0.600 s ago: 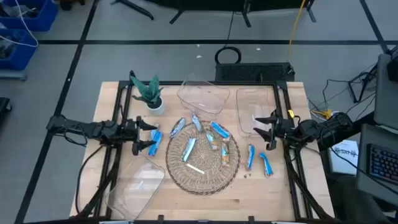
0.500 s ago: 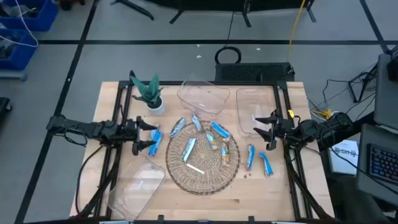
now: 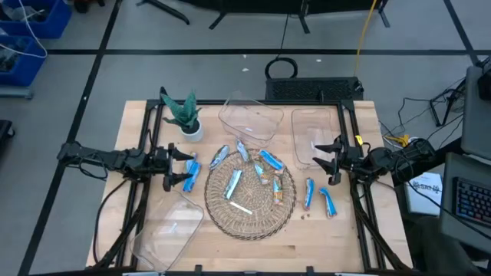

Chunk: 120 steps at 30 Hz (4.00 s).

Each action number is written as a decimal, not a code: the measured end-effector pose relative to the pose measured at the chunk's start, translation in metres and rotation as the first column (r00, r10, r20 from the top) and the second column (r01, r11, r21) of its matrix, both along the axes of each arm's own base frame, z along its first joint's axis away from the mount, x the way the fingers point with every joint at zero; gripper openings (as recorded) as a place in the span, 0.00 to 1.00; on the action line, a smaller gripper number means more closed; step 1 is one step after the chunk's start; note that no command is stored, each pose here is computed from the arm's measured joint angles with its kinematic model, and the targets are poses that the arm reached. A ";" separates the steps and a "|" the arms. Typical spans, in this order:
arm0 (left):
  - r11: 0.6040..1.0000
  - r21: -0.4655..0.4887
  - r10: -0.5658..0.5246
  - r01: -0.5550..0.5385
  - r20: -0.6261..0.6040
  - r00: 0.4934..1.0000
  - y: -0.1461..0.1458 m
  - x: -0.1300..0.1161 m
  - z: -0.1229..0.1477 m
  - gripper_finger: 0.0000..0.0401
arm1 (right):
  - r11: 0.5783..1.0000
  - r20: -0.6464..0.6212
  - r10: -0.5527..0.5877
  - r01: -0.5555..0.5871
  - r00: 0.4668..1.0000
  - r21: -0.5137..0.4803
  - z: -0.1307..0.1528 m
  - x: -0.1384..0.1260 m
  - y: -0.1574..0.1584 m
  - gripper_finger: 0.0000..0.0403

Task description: Pick and place Granola Bars by type

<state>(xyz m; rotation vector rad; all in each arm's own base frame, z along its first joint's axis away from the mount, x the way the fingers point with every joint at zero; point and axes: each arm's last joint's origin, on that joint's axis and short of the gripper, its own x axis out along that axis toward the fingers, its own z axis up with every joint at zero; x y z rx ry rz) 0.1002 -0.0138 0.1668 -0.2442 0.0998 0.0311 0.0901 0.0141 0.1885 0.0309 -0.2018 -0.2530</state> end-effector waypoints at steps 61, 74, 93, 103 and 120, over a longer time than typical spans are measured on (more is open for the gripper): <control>0.530 -0.170 0.283 -0.830 -0.888 0.363 -0.015 0.077 0.114 0.69 | 0.890 0.358 -0.036 -0.133 0.933 0.436 0.023 -0.009 -0.005 0.52; 0.423 0.198 0.392 -0.884 -0.920 -0.018 -0.017 0.100 0.054 0.77 | 0.901 0.363 0.011 -0.167 0.932 0.401 0.024 -0.009 -0.004 0.52; 0.301 0.185 0.412 -0.935 -0.910 -0.047 -0.013 0.078 -0.022 0.77 | 0.898 0.393 0.034 -0.201 0.919 0.392 0.027 -0.010 -0.003 0.52; 0.334 0.090 0.401 -0.938 -0.914 0.056 -0.009 0.081 -0.036 0.74 | 0.898 0.393 0.032 -0.199 0.919 0.393 0.027 -0.010 -0.003 0.52; 0.415 0.002 0.398 -0.910 -0.900 0.179 -0.007 0.102 -0.005 0.08 | 0.902 0.429 0.015 -0.198 0.903 0.384 0.031 -0.013 -0.004 0.52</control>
